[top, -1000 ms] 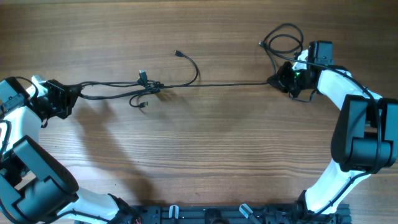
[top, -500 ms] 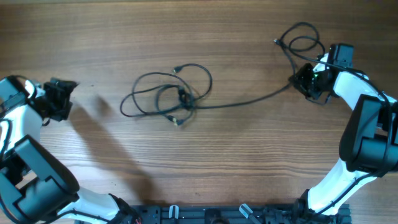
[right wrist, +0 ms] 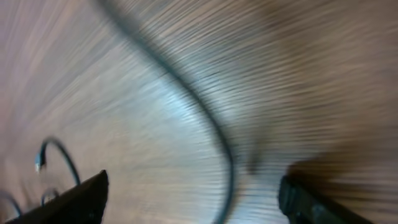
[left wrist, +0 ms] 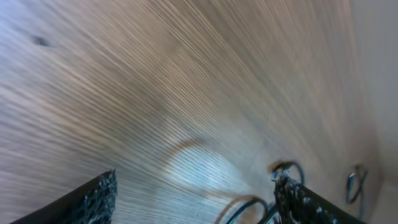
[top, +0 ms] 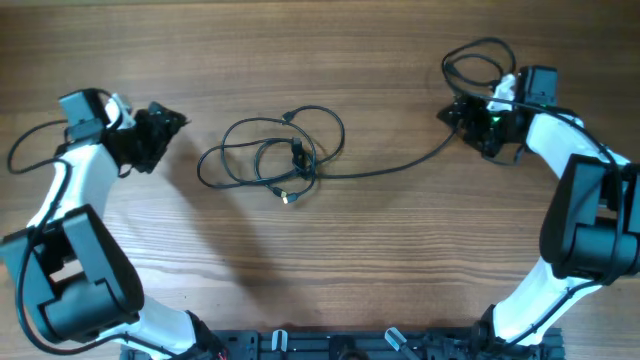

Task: Untangle cables
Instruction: 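Open both grippers and drop the cables on the table, then move both grippers inward toward the loosened cable pile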

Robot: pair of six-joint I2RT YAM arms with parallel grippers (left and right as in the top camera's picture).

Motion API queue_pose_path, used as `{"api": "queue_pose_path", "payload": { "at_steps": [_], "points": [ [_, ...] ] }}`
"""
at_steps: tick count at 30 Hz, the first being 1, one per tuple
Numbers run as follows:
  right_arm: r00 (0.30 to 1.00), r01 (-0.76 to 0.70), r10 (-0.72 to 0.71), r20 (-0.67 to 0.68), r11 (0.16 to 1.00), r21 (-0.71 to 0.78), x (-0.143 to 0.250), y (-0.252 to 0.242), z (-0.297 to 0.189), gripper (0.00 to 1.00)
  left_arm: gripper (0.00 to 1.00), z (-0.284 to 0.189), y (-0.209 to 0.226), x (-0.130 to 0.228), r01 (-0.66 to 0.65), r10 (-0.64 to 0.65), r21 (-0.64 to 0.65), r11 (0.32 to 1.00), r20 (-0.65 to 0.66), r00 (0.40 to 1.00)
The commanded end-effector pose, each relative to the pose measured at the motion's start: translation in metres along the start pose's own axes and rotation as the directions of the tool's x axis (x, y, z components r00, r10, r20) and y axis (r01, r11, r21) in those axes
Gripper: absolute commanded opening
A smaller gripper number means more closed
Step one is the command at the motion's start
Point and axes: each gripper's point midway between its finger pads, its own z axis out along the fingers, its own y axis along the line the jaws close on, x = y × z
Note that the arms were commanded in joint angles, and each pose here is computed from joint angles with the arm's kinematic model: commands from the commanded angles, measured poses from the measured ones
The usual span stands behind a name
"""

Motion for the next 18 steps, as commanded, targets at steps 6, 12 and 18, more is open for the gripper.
{"api": "queue_pose_path", "payload": {
  "at_steps": [6,12,18],
  "points": [
    [0.971,0.184,-0.200,-0.133,0.975,-0.125,0.048,0.051,0.026,1.00,0.92,-0.021,-0.025,-0.010,-0.087,0.086,-0.067,0.994,-0.017,0.996],
    [0.958,0.203,-0.226,-0.177,0.969,-0.138,0.068,0.069,0.036,1.00,0.93,-0.034,-0.048,0.009,-0.096,0.086,-0.086,0.992,-0.114,0.990],
    [0.953,0.150,-0.170,-0.251,0.984,-0.099,0.093,0.078,0.043,0.86,0.91,-0.018,-0.062,0.049,-0.219,0.189,-0.138,0.966,-0.202,0.961]
  ]
}}
